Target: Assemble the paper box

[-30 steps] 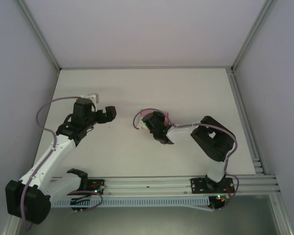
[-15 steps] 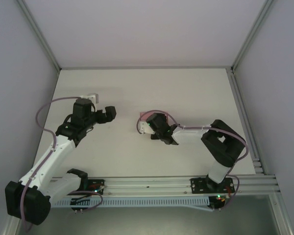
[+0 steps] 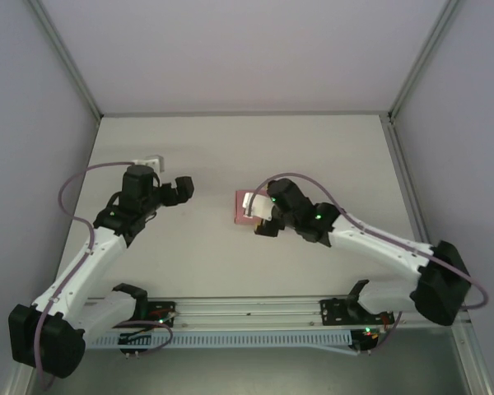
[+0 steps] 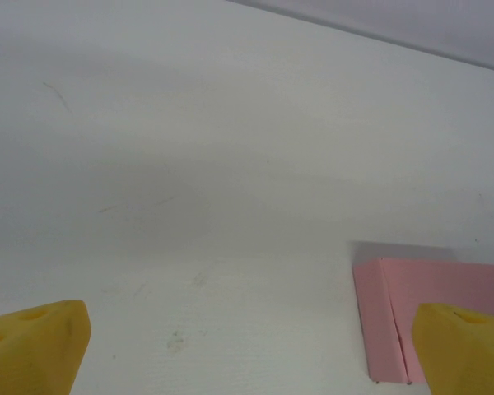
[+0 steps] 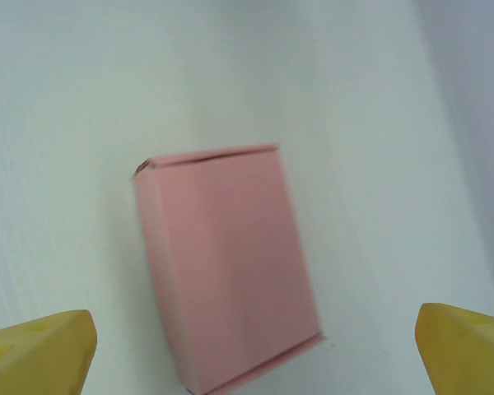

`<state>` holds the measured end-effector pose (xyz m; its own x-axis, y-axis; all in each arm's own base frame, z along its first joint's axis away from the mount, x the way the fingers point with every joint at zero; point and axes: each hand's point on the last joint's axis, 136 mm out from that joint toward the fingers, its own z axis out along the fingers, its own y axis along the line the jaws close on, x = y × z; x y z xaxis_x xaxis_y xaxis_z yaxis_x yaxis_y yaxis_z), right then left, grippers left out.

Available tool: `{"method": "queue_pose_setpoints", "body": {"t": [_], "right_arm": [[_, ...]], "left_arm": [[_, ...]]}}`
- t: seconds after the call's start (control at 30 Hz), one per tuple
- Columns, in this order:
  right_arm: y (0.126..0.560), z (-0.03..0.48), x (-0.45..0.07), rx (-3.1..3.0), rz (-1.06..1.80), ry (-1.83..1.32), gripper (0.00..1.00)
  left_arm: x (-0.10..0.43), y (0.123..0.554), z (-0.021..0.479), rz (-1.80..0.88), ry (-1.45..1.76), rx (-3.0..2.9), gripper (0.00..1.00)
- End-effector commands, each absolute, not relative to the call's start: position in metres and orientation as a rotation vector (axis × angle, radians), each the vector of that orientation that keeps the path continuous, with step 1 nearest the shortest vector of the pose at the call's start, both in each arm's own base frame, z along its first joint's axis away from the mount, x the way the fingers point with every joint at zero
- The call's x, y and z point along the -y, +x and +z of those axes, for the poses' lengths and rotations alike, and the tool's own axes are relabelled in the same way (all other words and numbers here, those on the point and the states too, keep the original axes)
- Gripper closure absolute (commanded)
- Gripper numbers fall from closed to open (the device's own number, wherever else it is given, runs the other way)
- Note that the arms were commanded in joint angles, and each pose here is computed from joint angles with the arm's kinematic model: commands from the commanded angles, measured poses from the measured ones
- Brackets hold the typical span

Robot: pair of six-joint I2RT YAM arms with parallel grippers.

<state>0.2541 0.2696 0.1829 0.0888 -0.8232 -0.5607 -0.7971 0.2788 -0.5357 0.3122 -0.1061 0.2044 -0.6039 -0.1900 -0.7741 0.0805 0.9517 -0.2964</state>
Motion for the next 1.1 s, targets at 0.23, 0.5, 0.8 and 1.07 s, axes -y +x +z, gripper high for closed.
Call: {"method": "queue_pose_setpoints", "body": {"t": [0.23, 0.5, 0.8, 1.07], "right_arm": [[0.334, 0.256, -0.121, -1.776, -0.096, -0.361, 0.00], [0.350, 0.168, -0.021, -1.767, -0.142, 0.020, 0.00], [0.365, 0.123, -0.006, -1.738, -0.143, 0.047, 0.00], [0.394, 0.092, 0.010, -1.902, 0.018, 0.114, 0.00]], "left_arm": [[0.033, 0.331, 0.200, 0.074, -0.174, -1.925, 0.00], [-0.011, 0.338, 0.173, 0.249, -0.149, -1.717, 0.00], [-0.016, 0.351, 0.148, 0.168, -0.097, -1.666, 0.00], [-0.012, 0.380, 0.118, 0.134, -0.019, -1.737, 0.00]]}}
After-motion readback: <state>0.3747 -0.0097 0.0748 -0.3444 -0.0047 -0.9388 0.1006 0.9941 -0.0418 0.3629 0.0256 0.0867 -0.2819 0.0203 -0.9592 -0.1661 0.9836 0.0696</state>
